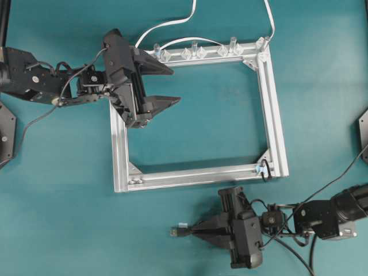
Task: Insert the wire through the string loop located on the right side.
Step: 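Lower the right gripper and close it on the USB cable near the plug, then lift the USB cable with the right gripper and carry it rightward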
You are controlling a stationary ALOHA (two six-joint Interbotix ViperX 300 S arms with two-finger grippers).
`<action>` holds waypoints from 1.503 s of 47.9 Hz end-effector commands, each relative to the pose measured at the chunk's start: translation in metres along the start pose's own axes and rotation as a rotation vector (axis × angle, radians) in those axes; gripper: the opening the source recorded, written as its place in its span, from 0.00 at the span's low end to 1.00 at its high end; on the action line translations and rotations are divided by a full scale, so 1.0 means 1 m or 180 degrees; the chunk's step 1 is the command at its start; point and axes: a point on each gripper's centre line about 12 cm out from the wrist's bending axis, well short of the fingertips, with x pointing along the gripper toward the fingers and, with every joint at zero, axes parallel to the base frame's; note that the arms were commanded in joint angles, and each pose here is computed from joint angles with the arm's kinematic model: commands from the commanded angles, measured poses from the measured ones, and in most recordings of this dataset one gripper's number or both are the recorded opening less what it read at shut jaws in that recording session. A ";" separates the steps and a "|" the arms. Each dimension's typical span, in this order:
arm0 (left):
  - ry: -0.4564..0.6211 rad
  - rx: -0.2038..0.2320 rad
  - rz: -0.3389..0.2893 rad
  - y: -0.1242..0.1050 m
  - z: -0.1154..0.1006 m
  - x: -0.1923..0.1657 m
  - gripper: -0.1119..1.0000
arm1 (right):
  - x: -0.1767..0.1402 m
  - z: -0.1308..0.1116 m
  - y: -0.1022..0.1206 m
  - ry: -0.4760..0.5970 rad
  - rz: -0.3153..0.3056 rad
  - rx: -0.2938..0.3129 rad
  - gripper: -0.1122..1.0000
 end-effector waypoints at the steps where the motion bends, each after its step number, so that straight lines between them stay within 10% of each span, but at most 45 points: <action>1: -0.0126 -0.0012 -0.0020 -0.002 0.013 -0.003 0.90 | -0.003 0.011 -0.006 -0.0047 -0.0030 0.0047 0.20; 72: -0.0007 -0.0001 -0.0036 -0.004 0.010 -0.007 0.90 | -0.045 0.082 -0.002 -0.0192 0.0150 -0.0176 0.20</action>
